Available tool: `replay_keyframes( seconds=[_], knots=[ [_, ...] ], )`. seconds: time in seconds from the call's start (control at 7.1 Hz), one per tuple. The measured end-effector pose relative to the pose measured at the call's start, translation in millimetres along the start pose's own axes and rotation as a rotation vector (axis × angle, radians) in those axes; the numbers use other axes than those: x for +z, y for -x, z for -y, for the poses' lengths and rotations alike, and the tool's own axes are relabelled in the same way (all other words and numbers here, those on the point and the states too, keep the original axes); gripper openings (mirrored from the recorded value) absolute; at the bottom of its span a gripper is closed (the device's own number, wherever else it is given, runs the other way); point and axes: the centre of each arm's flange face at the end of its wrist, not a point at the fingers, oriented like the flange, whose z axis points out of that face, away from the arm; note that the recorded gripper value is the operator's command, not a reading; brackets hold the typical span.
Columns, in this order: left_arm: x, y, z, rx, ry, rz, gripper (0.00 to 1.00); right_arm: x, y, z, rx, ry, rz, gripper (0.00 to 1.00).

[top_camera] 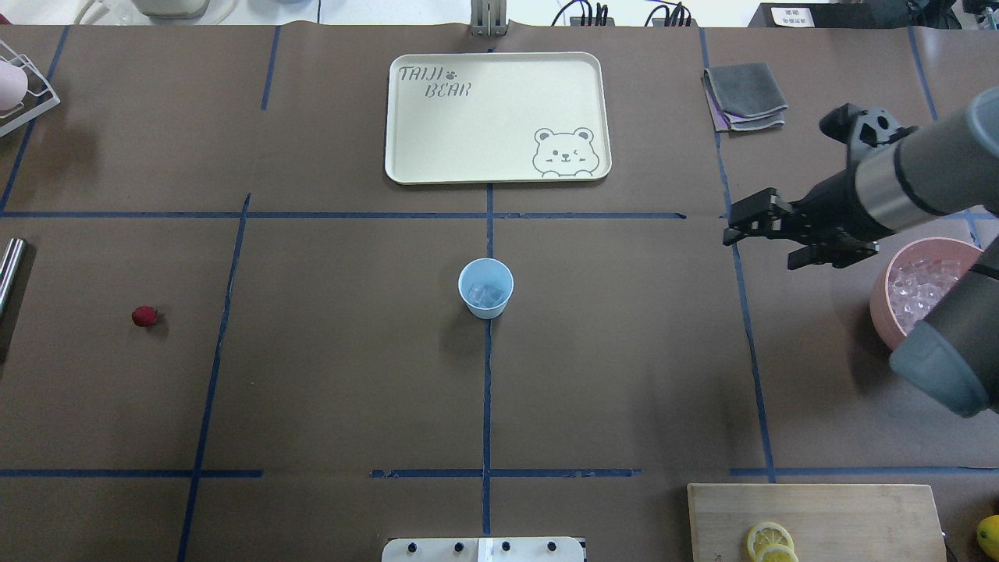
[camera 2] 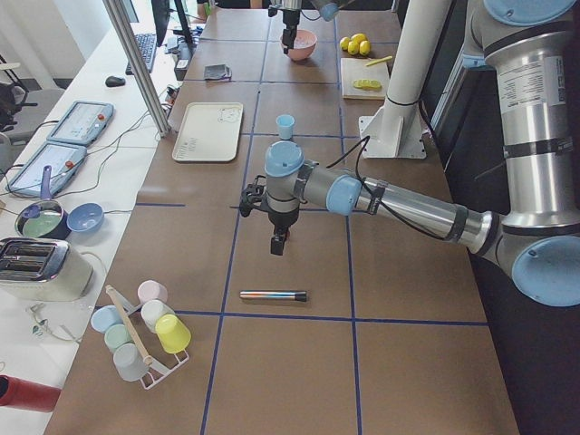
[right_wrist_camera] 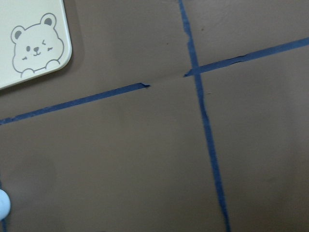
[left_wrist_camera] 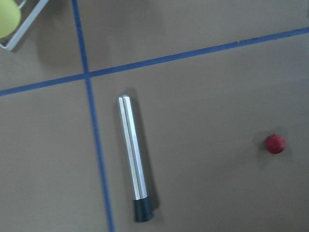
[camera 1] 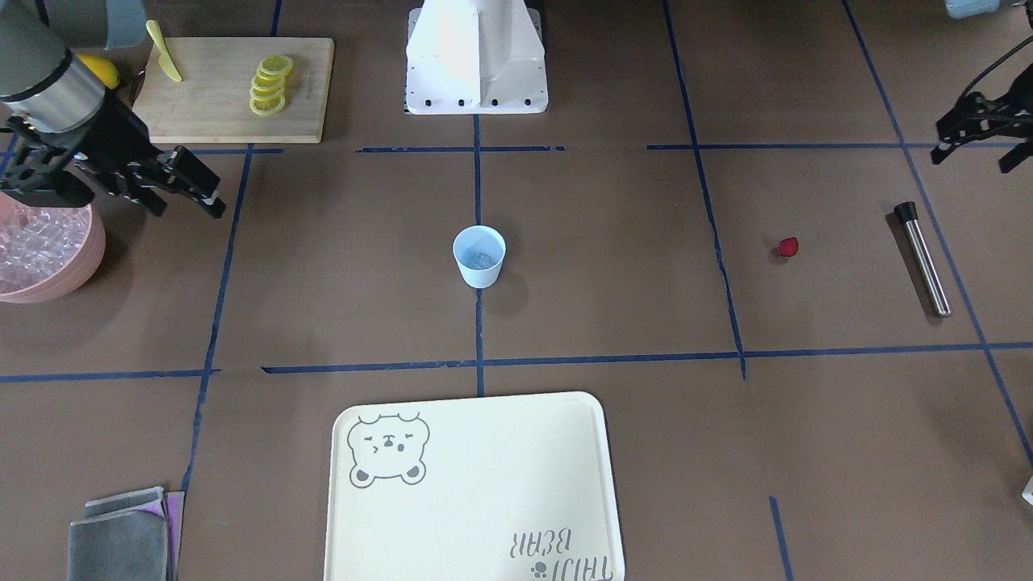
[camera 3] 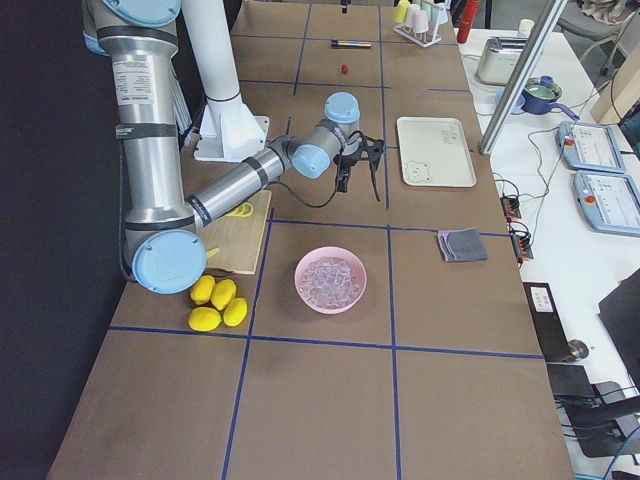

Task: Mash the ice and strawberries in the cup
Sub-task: 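Withdraw the right gripper toward the bowl while the left gripper reaches toward the strawberry, then lower the left gripper onto the red strawberry and close on it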

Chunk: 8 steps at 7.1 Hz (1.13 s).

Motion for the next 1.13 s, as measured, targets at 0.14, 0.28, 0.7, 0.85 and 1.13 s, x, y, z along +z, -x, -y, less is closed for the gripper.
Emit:
replay_keyframes(
  seconds=[0.14,0.28,0.7,0.85,1.13],
  knots=[
    [25,-42,3,-0.033,0.01,-0.014,1.0,-4,-19,1,-0.028,0.001,-0.014,1.0],
    [51,-77,6,-0.047,0.007,0.013,1.0,-4,-27,2,-0.038,0.001,-0.022,1.0],
    [140,-109,38,-0.054,-0.074,0.048,1.0,-1,-29,5,-0.045,-0.003,-0.027,1.0],
    [161,-104,43,-0.067,-0.104,0.015,1.0,0,-28,6,-0.047,-0.006,-0.026,1.0],
    [177,-104,40,-0.081,-0.119,-0.016,1.0,-1,-24,8,-0.053,-0.016,-0.024,1.0]
  ],
)
